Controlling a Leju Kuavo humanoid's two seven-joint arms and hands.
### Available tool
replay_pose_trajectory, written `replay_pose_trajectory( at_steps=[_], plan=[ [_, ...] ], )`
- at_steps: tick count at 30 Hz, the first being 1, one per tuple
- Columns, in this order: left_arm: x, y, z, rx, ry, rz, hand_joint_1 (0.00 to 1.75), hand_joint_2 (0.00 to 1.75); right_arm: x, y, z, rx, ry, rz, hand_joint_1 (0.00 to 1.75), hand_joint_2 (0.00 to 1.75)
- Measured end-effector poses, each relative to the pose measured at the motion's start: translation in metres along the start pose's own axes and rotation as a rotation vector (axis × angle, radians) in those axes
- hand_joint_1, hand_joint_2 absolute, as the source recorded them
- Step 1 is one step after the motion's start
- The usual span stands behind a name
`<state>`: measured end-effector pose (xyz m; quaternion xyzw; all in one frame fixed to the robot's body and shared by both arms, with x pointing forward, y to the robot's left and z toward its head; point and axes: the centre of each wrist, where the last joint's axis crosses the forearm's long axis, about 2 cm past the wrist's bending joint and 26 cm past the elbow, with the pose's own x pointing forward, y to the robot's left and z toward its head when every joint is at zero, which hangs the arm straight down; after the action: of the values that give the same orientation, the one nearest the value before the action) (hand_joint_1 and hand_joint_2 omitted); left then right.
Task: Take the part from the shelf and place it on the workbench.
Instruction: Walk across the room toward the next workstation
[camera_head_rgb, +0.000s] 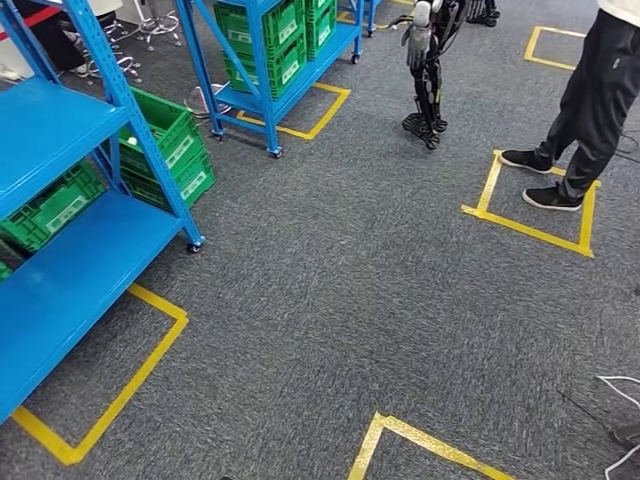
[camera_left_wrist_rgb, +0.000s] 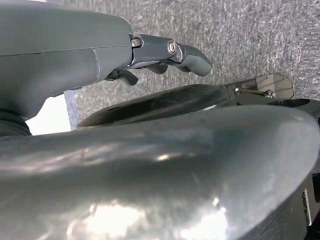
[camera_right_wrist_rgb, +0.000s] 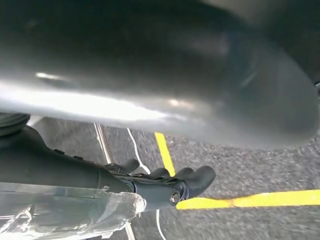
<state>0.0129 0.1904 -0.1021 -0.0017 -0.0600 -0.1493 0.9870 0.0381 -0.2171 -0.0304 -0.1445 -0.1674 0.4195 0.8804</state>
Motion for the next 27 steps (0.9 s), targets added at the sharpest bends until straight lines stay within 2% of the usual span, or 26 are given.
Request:
replay_pose_trajectory(
  at_steps=[17, 19, 21, 24, 27],
  plan=[
    [-0.001, -0.002, 0.0, -0.005, -0.011, -0.014, 0.0, 0.0, 0.006, -0.007, -0.003, -0.029, -0.034, -0.018, 0.0, 0.0],
    [0.0, -0.001, 0.0, -0.021, -0.009, -0.067, 0.0, 0.0, 0.022, -0.019, -0.011, -0.028, -0.039, -0.113, 0.0, 0.0],
    [0.002, 0.002, 0.0, -0.038, -0.008, -0.124, 0.0, 0.0, 0.049, -0.04, -0.023, -0.027, -0.036, -0.198, 0.0, 0.0],
    [0.003, 0.004, -0.001, -0.053, -0.009, -0.157, 0.0, 0.0, 0.08, -0.067, -0.039, -0.049, -0.06, -0.201, 0.0, 0.0],
    [0.003, 0.006, -0.001, -0.057, -0.009, -0.166, 0.0, 0.0, 0.088, -0.072, -0.045, -0.048, -0.094, -0.165, 0.0, 0.0]
  ],
)
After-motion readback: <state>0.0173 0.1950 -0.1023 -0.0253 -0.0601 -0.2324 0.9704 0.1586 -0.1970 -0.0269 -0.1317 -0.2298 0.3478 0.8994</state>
